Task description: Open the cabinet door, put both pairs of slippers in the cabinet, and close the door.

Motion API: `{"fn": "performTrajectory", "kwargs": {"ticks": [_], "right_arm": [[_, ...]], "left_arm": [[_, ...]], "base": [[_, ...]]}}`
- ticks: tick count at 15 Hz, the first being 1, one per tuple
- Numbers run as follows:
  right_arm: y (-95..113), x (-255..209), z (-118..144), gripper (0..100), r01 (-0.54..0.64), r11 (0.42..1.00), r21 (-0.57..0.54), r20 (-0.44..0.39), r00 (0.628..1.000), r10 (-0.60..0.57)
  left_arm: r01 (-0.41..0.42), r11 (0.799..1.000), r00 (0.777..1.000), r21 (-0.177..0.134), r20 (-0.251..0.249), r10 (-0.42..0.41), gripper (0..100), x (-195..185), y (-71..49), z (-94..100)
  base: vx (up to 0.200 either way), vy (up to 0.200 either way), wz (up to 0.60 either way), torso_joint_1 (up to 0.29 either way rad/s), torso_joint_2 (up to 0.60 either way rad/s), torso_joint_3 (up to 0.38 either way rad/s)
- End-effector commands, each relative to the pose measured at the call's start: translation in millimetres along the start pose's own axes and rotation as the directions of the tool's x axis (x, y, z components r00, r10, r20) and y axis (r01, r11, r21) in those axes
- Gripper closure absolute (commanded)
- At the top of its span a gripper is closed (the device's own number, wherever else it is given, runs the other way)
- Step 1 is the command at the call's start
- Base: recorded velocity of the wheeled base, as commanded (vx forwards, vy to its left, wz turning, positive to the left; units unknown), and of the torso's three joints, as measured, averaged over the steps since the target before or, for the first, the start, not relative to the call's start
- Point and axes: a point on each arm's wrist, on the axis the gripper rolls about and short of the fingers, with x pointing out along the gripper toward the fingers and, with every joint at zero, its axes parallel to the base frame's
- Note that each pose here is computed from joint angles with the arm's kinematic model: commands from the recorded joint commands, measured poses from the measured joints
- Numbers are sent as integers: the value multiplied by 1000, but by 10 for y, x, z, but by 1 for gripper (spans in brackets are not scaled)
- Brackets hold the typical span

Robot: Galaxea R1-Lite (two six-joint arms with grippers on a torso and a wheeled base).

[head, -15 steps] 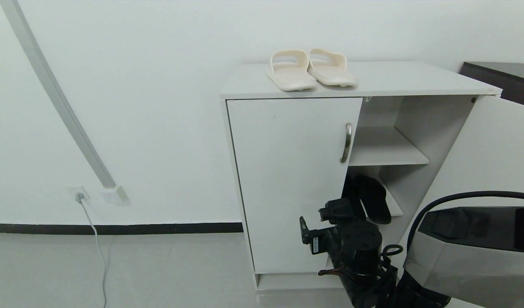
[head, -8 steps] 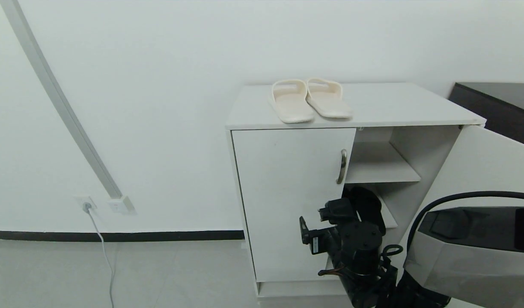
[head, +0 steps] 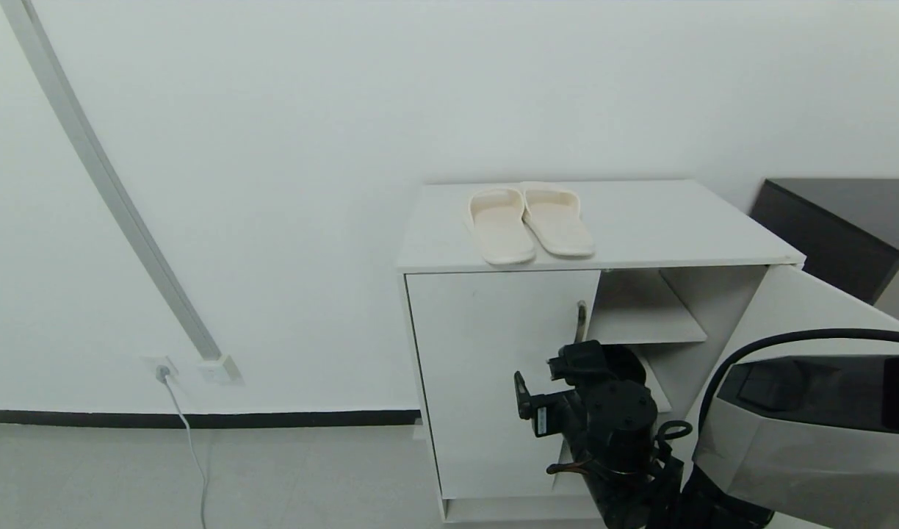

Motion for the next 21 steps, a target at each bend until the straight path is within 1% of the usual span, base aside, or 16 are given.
{"fn": "performTrajectory", "kwargs": {"ticks": [1, 8, 11, 12, 14, 15, 16, 17, 18, 19, 21], "right_arm": [[1, -1, -6, 0, 0, 1000, -1, -1, 1000, 0], [1, -1, -4, 0, -2, 1000, 0, 0, 1000, 2], [-32, -47, -62, 0, -9, 1000, -18, -21, 1000, 9], [-32, -38, -92, 0, -12, 999, -35, -20, 1000, 12], [-25, -31, -112, 0, -25, 999, -48, 7, 1000, 25], [-24, -20, -129, 0, -26, 997, -67, 4, 1000, 27], [3, 15, -59, 0, -27, 998, -62, 32, 999, 29], [45, 86, 90, 0, -23, 999, -36, 71, 997, 26], [26, 153, 232, 0, -8, 999, -34, 70, 997, 10], [-14, 226, 530, 0, 11, 1000, -18, 70, 998, -10], [-16, 278, 999, 0, 19, 999, 29, 49, 999, -20]], "left_arm": [[0, 1000, 1000, 1, -1, 0, 100, 1, 0, 0], [-8, 1000, 1000, -4, -1, 8, 100, 1, 2, 0], [-8, 1000, 1000, -7, -1, 8, 100, 1, 2, 0], [-8, 1000, 1000, -7, -1, 8, 100, 1, 2, 0], [-8, 1000, 1000, -7, -1, 8, 100, 1, 2, 0], [-8, 1000, 1000, -5, -1, 8, 100, 1, 2, 0], [-8, 1000, 1000, -4, -1, 8, 100, 1, 2, 0], [-8, 1000, 1000, -4, -1, 8, 100, 1, 2, 0], [-6, 1000, 1000, -2, -1, 6, 100, 1, 1, 0], [-6, 1000, 1000, -2, -1, 6, 100, 1, 1, 0], [-6, 1000, 1000, -1, -1, 6, 100, 1, 1, 0]], "base": [[0, 0, 0, 212, -530, -310], [0, 0, 0, 244, -562, -325], [0, 0, 0, 245, -559, -308], [0, 0, 0, 85, -203, -95], [0, 0, 0, 16, -30, -18], [0, 0, 0, 0, 0, 0], [0, 0, 0, 0, 0, 0], [0, 0, 0, 0, 0, 0], [0, 0, 0, 0, 0, 0], [0, 0, 0, 0, 0, 0], [0, 0, 0, 0, 0, 0]]}}
